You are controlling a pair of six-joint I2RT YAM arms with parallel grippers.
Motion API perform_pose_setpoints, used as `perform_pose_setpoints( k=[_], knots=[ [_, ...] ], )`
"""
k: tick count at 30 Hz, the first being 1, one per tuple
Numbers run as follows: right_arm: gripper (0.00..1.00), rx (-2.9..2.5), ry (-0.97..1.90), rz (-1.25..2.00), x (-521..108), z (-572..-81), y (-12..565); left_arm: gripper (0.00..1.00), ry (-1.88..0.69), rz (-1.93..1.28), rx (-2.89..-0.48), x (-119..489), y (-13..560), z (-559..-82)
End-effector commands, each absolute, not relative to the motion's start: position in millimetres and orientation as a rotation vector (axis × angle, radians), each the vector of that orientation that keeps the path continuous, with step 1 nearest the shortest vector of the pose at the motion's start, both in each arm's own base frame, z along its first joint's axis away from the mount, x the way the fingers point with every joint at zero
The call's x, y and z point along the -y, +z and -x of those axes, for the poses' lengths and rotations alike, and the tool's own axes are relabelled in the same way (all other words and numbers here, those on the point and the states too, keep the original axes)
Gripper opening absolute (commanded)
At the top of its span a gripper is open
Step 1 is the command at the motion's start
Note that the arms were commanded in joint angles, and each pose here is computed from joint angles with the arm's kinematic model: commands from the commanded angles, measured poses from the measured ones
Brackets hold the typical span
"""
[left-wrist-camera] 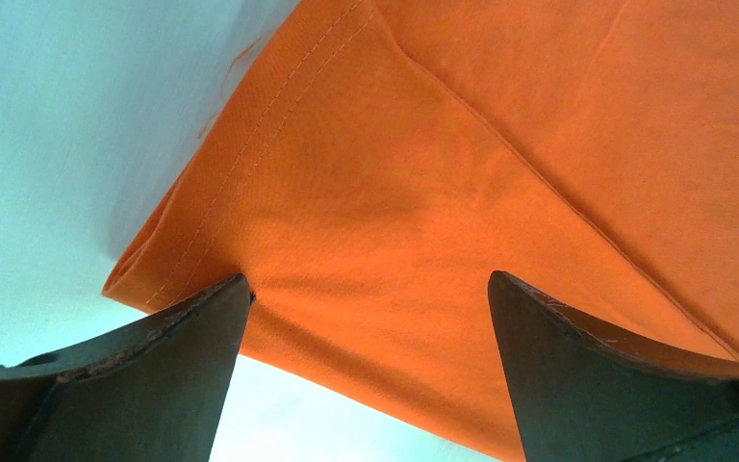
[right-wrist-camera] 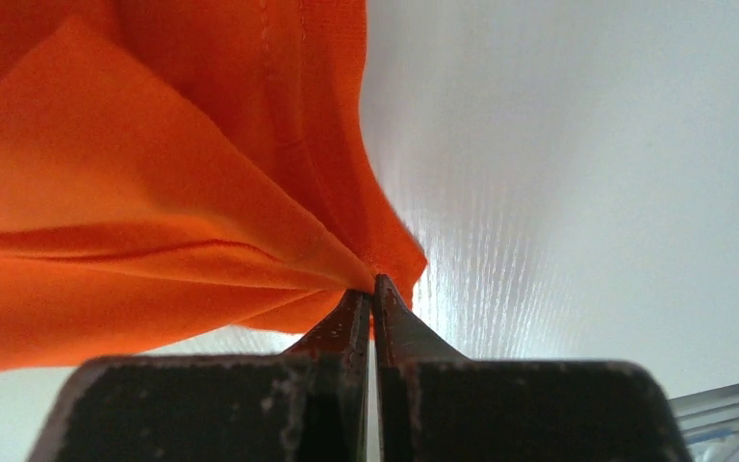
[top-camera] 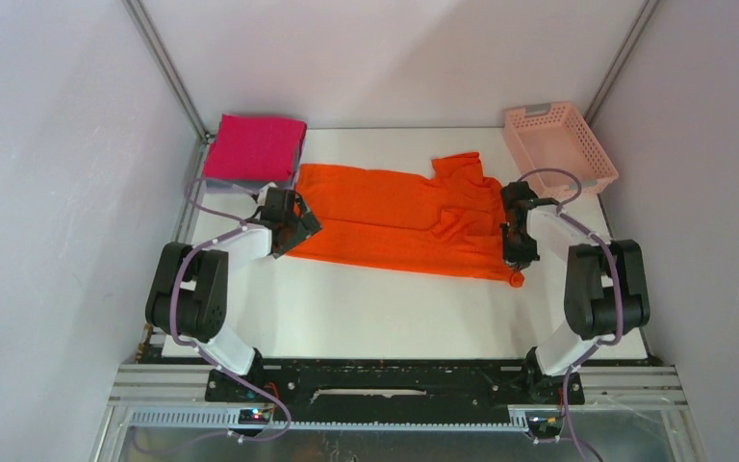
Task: Fold and stack the t-shirts
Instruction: Smooth out the T-shirt at the center of the board, then move the T-shirt to the center of the board.
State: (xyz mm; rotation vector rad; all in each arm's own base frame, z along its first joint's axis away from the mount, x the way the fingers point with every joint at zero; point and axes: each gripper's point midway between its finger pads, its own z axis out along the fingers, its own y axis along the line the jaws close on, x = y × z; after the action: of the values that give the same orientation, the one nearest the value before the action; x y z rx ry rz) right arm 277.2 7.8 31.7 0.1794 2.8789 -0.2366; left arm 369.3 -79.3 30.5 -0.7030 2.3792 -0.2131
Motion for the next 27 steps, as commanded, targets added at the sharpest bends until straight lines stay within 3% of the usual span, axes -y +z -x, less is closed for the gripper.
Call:
perform_pose_setpoints(
  k=[1, 7, 9, 13, 15, 16, 17, 23, 27],
  knots=[
    [0.02, -2.956, -0.303, -0.089, 5, -283, 25, 1.00, -0.127, 0.703, -2.416, 64, 24, -362],
    [0.34, -2.927, -0.480, -0.253, 30, -289, 22, 1.00, -0.120, 0.690, -2.412, 62, 25, -360],
    [0.47, -2.846, -0.539, -0.337, 38, -294, 38, 1.00, -0.124, 0.685, -2.409, 62, 28, -360],
    [0.63, -2.587, -0.549, -0.556, 49, -297, 98, 1.00, -0.146, 0.675, -2.363, 66, 43, -359],
    [0.78, -2.457, -0.458, -0.574, 43, -301, 129, 1.00, -0.154, 0.654, -2.337, 71, 56, -359],
    [0.94, -2.398, -0.383, -0.564, 36, -305, 142, 1.00, -0.167, 0.645, -2.324, 73, 62, -359],
    [0.99, -2.336, -0.286, -0.552, 27, -310, 154, 1.00, -0.186, 0.634, -2.307, 77, 71, -361],
    [0.99, -2.098, 0.589, -0.154, -103, -325, 191, 1.00, -0.282, 0.596, -2.212, 91, 115, -372],
    [1.00, -2.167, 0.687, 0.006, -168, -322, 163, 1.00, -0.351, 0.561, -2.233, 107, 115, -387]
  ],
)
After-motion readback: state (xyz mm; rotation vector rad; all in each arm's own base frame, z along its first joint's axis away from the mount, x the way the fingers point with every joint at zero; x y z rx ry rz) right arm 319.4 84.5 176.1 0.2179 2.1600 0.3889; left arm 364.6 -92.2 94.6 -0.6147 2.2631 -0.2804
